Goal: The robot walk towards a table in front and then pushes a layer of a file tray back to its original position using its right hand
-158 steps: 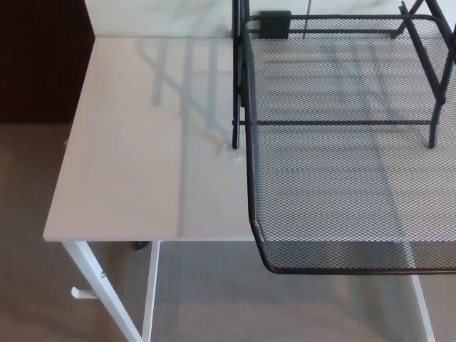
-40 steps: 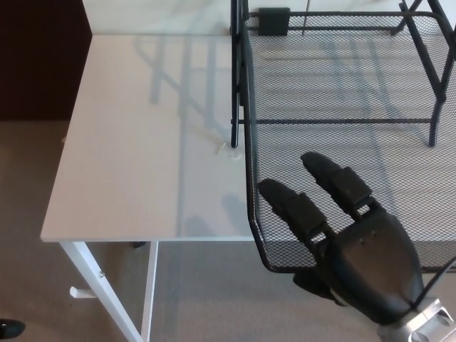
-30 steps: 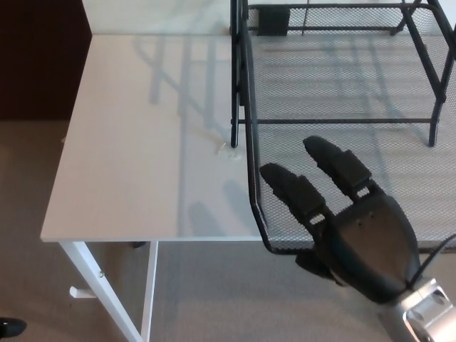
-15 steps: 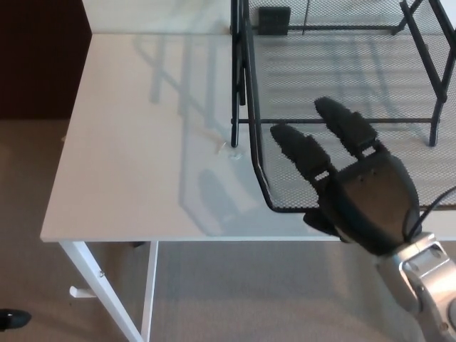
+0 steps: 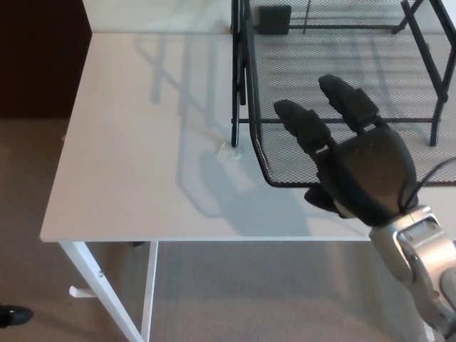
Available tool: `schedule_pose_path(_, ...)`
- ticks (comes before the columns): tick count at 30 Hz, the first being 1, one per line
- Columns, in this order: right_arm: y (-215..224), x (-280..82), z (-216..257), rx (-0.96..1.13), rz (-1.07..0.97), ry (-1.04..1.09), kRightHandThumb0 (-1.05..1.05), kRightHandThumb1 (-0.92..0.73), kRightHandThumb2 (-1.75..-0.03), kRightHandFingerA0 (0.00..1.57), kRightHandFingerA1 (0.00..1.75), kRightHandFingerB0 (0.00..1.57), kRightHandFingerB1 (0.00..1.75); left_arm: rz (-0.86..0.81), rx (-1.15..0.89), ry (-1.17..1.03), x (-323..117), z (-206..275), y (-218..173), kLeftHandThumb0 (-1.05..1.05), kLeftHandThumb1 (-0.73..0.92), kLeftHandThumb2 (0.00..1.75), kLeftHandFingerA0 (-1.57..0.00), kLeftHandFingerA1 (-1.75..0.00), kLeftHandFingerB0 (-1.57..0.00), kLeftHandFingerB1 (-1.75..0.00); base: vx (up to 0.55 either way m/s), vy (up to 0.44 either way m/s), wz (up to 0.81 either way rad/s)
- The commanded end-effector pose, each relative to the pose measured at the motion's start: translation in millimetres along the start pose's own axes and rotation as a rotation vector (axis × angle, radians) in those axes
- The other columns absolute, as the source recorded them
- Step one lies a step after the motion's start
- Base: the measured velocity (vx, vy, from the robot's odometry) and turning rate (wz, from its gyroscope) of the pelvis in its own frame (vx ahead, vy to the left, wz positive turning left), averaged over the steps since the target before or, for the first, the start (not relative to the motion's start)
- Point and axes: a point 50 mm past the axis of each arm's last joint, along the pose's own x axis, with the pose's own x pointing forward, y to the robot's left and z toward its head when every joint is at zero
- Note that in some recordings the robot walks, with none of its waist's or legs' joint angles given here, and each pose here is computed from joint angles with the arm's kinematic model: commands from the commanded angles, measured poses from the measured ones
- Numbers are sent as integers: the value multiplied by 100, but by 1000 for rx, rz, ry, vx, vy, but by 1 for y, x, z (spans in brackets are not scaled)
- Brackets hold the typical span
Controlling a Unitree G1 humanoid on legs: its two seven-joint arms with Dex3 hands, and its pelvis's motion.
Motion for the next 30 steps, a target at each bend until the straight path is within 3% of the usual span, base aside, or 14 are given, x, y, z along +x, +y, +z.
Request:
schedule_pose_path(1, -2, 11, -8, -12, -13, 48, -53, -34, -68, 7, 19, 9, 35, 3, -5, 3, -1, 0, 4, -34, 47, 55, -81, -44, -58, -39, 0, 0, 0)
schedule_pose_path(2, -1, 14, -9, -15, -9, 59, -45, -31, -74, 0, 26, 8, 42, 2, -2, 5, -1, 0, 4, -34, 47, 55, -81, -44, -57, -39, 0, 0, 0)
schedule_pose_path(15, 7, 35, -17, -51, 21, 133, -47, -34, -73, 5, 32, 4, 37, -1, 9, -4, -1, 3, 5, -34, 46, 54, -80, -44, -57, -39, 0, 0, 0)
schedule_pose_path(21, 10, 40, -16, -50, 13, 136, -54, -39, -72, 8, 20, 11, 30, -3, 17, -12, -1, 5, 6, -34, 46, 54, -81, -44, -56, -39, 0, 0, 0)
schedule_pose_path(26, 10, 39, -14, -45, 5, 132, -51, -35, -72, 4, 26, 7, 32, 1, 21, -13, -1, 5, 6, -34, 45, 54, -81, -44, -57, -39, 0, 0, 0)
schedule_pose_path(27, 11, 37, -11, -42, 8, 125, -55, -37, -71, 6, 18, 12, 25, -2, 12, -13, -1, 3, 5, -34, 45, 54, -81, -44, -58, -39, 0, 0, 0)
schedule_pose_path(29, 10, 36, -9, -36, 3, 116, -58, -38, -71, 8, 14, 9, 18, -1, 18, -10, -1, 3, 5, -34, 45, 54, -81, -44, -57, -39, 0, 0, 0)
schedule_pose_path(30, 9, 35, -8, -38, 2, 112, -54, -36, -75, 1, 19, 2, 23, -1, 15, -6, -1, 3, 5, -33, 45, 54, -82, -44, -56, -39, 0, 0, 0)
